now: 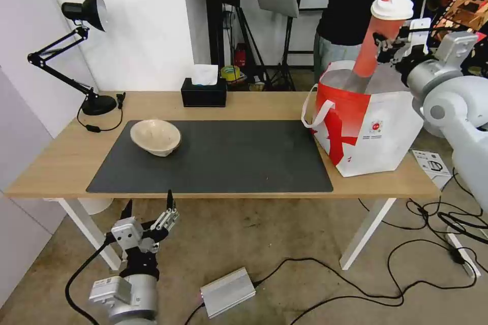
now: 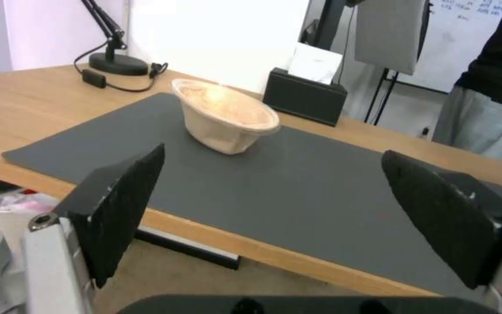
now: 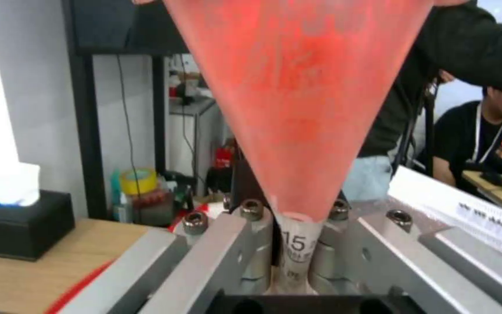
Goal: Pick up the trash from the table and place it into the takeout bag.
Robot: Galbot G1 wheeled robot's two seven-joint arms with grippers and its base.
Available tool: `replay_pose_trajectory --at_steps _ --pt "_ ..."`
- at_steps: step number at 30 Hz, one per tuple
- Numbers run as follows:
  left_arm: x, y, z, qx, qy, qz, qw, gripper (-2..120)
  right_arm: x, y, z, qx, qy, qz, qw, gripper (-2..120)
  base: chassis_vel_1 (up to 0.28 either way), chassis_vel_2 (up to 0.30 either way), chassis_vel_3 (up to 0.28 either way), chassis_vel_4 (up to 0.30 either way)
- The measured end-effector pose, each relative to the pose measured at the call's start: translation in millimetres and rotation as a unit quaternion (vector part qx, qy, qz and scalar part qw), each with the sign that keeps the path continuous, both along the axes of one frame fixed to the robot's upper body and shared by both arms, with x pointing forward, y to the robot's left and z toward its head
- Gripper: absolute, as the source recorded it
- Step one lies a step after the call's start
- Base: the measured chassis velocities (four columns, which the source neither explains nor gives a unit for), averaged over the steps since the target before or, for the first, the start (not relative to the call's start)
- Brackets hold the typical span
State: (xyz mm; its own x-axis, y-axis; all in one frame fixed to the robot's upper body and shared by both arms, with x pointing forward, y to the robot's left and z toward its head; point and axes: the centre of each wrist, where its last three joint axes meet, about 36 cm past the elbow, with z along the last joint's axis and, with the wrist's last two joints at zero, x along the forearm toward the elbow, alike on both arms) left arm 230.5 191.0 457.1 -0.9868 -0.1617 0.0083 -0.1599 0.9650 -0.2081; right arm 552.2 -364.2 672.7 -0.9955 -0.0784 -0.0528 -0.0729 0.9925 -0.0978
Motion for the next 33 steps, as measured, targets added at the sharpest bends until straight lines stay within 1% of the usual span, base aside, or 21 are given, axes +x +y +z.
replay_pose_trajectory --at_steps 9,13,21,22,23,24,26,28,29,30,31,32,33 --pt "1.0 0.5 -1.5 0.000 0.001 0.001 1.0000 100 11.1 -2.7 -19.8 -0.002 0.018 -0.011 1.000 4 0.000 0.000 0.000 0.000" --pt "1.7 0.2 -3.0 -0.001 0.002 0.001 1.0000 100 18.6 -0.8 -34.2 -0.008 0.027 -0.014 0.999 4 0.000 0.000 0.000 0.000" --pt "2.1 1.2 -3.6 0.000 0.003 0.003 1.0000 100 21.9 2.9 -42.2 -0.015 0.048 -0.015 0.999 4 0.000 0.000 0.000 0.000" --pt "2.2 1.2 -3.8 0.000 0.003 0.003 1.0000 100 21.5 3.7 -41.9 -0.017 0.051 -0.015 0.998 6 0.000 0.000 0.000 0.000" --pt "2.3 1.1 -4.2 -0.001 0.003 0.003 1.0000 100 21.0 4.7 -41.5 -0.019 0.056 -0.014 0.998 11 0.000 0.000 0.000 0.000" --pt "2.3 1.1 -4.2 -0.001 0.003 0.003 1.0000 100 21.0 4.7 -41.5 -0.019 0.056 -0.014 0.998 11 0.000 0.000 0.000 0.000" --pt "2.7 0.5 -5.0 -0.001 0.004 0.002 1.0000 100 20.5 6.3 -41.7 -0.022 0.062 -0.012 0.998 18 0.000 0.000 0.000 0.000" --pt "3.3 -0.5 -5.5 -0.002 0.004 0.000 1.0000 100 20.4 8.1 -42.1 -0.025 0.070 -0.012 0.997 31 0.000 0.000 0.000 0.000" --pt "3.3 -0.5 -5.5 -0.002 0.004 0.000 1.0000 100 20.4 8.1 -42.1 -0.025 0.070 -0.012 0.997 31 0.000 0.000 0.000 0.000" --pt "3.6 -0.7 -5.9 -0.003 0.004 0.000 1.0000 100 20.4 8.7 -41.9 -0.027 0.074 -0.013 0.997 35 0.000 0.000 0.000 0.000" --pt "3.6 -0.7 -5.9 -0.003 0.004 0.000 1.0000 100 20.5 9.0 -41.9 -0.028 0.076 -0.014 0.997 36 0.000 0.000 0.000 0.000" --pt "3.7 -0.9 -6.3 -0.003 0.005 0.000 1.0000 100 20.7 9.7 -41.4 -0.030 0.081 -0.015 0.996 42 0.000 0.000 0.000 0.000" --pt "3.7 -0.9 -6.3 -0.003 0.005 0.000 1.0000 100 20.7 9.7 -41.4 -0.030 0.081 -0.015 0.996 42 0.000 0.000 0.000 0.000"
